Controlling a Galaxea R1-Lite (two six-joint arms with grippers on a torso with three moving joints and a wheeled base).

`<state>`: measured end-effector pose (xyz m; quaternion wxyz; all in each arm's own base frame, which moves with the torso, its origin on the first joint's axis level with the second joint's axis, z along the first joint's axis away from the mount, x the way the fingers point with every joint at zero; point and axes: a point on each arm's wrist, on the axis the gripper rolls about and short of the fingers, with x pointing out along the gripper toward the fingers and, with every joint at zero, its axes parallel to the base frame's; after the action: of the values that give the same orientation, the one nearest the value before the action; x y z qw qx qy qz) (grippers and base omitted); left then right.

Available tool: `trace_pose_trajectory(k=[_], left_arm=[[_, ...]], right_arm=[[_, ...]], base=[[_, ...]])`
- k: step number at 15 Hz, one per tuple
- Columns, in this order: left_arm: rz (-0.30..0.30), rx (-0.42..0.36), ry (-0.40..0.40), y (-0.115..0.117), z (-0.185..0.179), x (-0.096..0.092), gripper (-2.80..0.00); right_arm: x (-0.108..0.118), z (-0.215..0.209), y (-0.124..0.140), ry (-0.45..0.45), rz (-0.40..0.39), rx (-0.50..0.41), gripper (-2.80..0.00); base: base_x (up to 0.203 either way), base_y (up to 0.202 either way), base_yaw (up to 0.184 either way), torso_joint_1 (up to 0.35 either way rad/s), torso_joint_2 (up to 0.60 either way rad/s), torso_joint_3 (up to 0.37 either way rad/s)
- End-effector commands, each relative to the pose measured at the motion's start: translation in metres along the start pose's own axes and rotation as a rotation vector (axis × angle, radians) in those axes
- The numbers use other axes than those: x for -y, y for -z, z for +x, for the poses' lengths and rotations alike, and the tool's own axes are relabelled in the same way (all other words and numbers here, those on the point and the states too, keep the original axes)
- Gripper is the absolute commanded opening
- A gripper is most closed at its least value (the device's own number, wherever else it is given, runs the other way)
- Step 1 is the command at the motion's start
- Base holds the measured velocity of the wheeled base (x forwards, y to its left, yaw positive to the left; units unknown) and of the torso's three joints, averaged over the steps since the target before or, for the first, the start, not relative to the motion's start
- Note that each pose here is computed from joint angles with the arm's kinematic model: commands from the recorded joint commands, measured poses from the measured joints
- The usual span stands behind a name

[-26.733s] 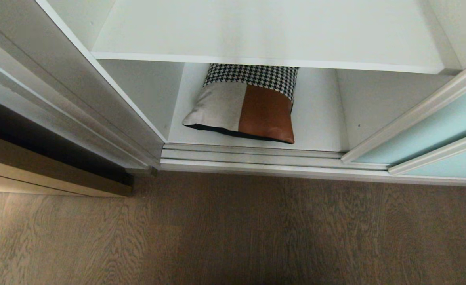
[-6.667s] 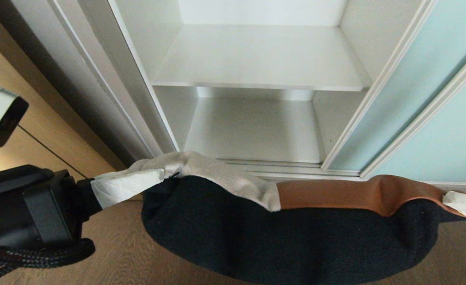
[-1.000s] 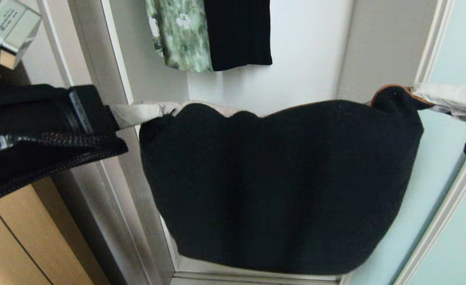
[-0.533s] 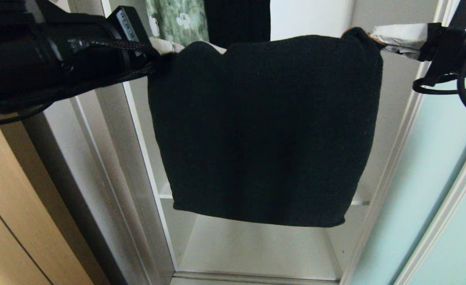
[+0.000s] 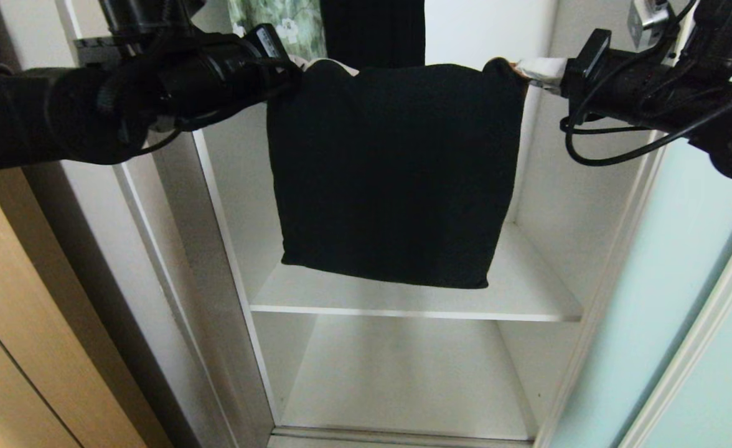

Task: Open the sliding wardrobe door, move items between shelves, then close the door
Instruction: Place the pillow on the higher shelf

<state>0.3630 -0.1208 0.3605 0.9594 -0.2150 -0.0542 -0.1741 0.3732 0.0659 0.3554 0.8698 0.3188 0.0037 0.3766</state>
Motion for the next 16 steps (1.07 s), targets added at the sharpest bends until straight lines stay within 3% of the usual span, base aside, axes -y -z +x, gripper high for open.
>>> trace_pose_trajectory(k=[1,4,6,8,13,16], left_arm=[[0.005,-0.026,-0.057,0.035,0.043,-0.037,-2.80],[0.007,-0.109,-0.121,0.093,0.070,-0.074,-2.80],[0.010,-0.191,-0.172,0.144,0.076,-0.104,-2.80],[0.009,-0.233,-0.199,0.178,0.080,-0.126,-2.80],[-0.006,-0.252,-0.170,0.162,0.064,-0.117,-2.80],[-0.021,-0.288,-0.078,0.142,0.039,-0.093,-2.80]], right_arm=[[0.059,0.034,0.018,0.026,0.019,-0.012,-2.80],[0.107,0.047,0.038,0.050,0.023,-0.012,-2.80],[0.149,0.047,0.067,0.113,0.066,-0.052,-2.80],[0.177,0.040,0.083,0.164,0.098,-0.084,-2.80],[0.172,0.016,0.076,0.172,0.128,-0.124,-2.80],[0.165,-0.011,0.076,0.105,0.121,-0.155,-2.80]], base=[[0.000,0.000,0.000,0.000,0.00,0.000],[0.000,0.000,0.000,0.000,0.00,0.000],[0.000,0.000,0.000,0.000,0.00,0.000],[0.000,0.000,0.000,0.000,0.00,0.000],[0.000,0.000,0.000,0.000,0.00,0.000],[0.000,0.000,0.000,0.000,0.00,0.000]])
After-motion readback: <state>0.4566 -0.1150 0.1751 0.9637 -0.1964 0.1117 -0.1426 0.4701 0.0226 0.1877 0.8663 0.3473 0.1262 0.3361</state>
